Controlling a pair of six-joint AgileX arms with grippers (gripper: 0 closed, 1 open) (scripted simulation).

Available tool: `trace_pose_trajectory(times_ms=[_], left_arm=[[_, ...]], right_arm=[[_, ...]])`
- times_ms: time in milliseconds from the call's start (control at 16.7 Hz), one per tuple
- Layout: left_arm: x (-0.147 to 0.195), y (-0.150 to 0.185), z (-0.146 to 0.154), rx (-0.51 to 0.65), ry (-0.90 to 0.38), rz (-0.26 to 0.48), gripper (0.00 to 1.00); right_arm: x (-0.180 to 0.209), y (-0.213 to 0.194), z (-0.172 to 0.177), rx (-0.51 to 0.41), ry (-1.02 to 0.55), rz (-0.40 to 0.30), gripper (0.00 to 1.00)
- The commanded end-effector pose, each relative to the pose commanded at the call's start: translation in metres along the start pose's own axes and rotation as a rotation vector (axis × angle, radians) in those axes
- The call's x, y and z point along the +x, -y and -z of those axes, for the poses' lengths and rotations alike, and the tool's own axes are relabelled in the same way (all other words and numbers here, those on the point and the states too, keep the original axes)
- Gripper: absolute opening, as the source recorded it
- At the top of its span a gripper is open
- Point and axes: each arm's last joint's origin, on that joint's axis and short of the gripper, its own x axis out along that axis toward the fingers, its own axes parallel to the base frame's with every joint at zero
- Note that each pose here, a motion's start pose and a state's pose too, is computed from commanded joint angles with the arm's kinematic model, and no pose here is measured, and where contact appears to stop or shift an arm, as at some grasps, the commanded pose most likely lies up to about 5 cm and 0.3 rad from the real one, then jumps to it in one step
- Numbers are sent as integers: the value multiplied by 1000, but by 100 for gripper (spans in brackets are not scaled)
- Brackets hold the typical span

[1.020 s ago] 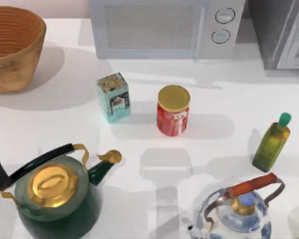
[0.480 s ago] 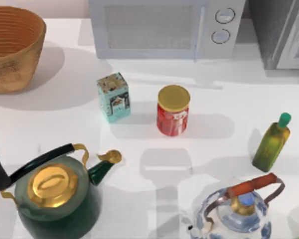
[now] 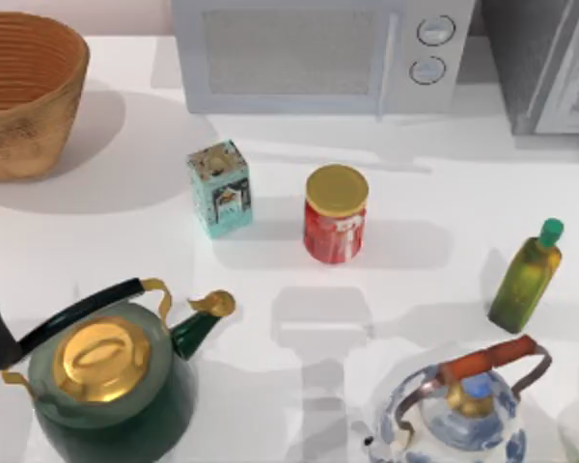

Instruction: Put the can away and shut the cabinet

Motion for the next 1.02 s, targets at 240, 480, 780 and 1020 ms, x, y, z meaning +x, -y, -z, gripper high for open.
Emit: trace_pose_trajectory(times_ms=[240,480,780,1020], left_arm=[[0,0,0,0,0,0,100],[0,0,0,0,0,0,100],[0,0,0,0,0,0,100],[0,0,0,0,0,0,100]], right_arm=[[-12,-28,-29,-22,12,-6,100],[-12,-29,-30,-23,12,-6,100],[-5,-35,-33,-46,19,17,100],[30,-64,-36,-61,26,50,100]])
